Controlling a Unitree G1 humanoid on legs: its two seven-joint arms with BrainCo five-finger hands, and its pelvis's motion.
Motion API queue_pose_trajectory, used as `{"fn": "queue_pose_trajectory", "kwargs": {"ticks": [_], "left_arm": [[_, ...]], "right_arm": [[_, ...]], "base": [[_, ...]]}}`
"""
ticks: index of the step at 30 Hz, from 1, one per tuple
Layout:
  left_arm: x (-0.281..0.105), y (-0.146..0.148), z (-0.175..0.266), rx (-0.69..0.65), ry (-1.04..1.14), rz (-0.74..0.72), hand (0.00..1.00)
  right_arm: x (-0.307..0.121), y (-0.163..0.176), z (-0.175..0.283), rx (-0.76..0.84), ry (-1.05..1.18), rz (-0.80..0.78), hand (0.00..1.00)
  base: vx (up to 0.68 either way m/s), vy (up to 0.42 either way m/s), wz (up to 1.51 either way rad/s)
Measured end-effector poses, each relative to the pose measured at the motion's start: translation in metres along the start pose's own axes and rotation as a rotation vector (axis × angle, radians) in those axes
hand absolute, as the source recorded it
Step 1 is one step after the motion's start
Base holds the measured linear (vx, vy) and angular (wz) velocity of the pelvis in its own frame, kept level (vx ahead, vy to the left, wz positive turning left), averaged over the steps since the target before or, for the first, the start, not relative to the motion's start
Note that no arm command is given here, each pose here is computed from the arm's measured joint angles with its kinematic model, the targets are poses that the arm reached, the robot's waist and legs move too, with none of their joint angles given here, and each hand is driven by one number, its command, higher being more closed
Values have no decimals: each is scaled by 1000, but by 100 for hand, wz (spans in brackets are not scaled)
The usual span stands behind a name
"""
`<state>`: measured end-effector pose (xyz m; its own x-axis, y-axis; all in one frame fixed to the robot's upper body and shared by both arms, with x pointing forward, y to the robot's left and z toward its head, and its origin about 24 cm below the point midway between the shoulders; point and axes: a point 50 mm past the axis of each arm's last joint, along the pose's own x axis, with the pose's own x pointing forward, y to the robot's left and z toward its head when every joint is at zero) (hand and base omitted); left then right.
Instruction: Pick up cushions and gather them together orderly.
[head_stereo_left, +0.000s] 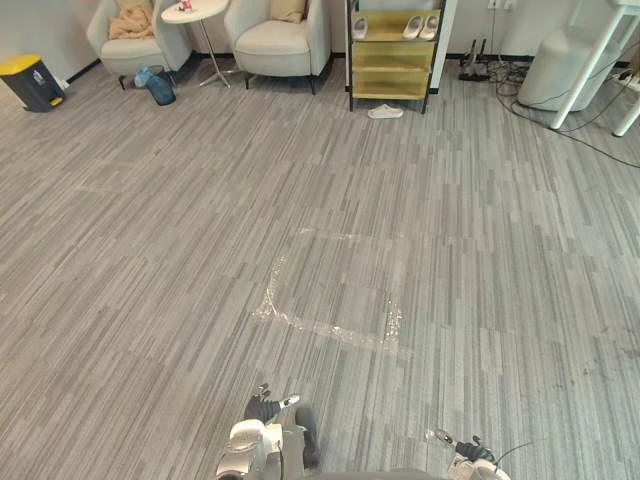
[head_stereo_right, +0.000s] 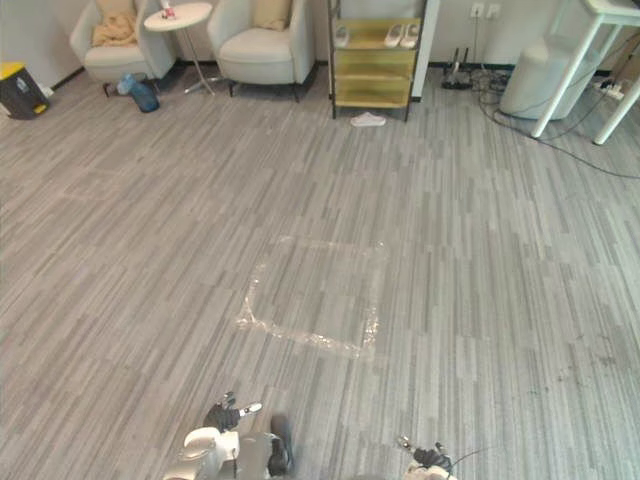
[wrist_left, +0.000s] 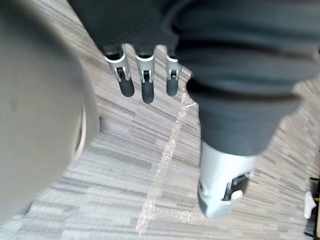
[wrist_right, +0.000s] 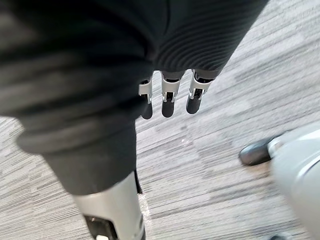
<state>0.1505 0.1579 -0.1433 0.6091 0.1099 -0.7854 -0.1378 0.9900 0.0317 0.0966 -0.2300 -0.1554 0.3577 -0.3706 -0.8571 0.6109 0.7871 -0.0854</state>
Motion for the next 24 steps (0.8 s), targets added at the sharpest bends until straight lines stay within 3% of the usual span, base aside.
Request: {"fn": "queue_pose_trajectory", "kwargs": {"ticks": [10, 15, 24], "left_arm": [[-1, 8, -15, 73, 79, -6, 0], [-2, 18, -19, 91, 96, 11, 0], [-1, 0, -6, -39, 35, -8, 0]], "right_arm": [[-4, 4, -9, -12, 7, 28, 0], [-3, 7, -12, 8, 32, 29, 0], [-3, 2, -4, -23, -13, 28, 0]], "base": [[525, 159, 12], [482, -166, 50], [458, -188, 5]]}}
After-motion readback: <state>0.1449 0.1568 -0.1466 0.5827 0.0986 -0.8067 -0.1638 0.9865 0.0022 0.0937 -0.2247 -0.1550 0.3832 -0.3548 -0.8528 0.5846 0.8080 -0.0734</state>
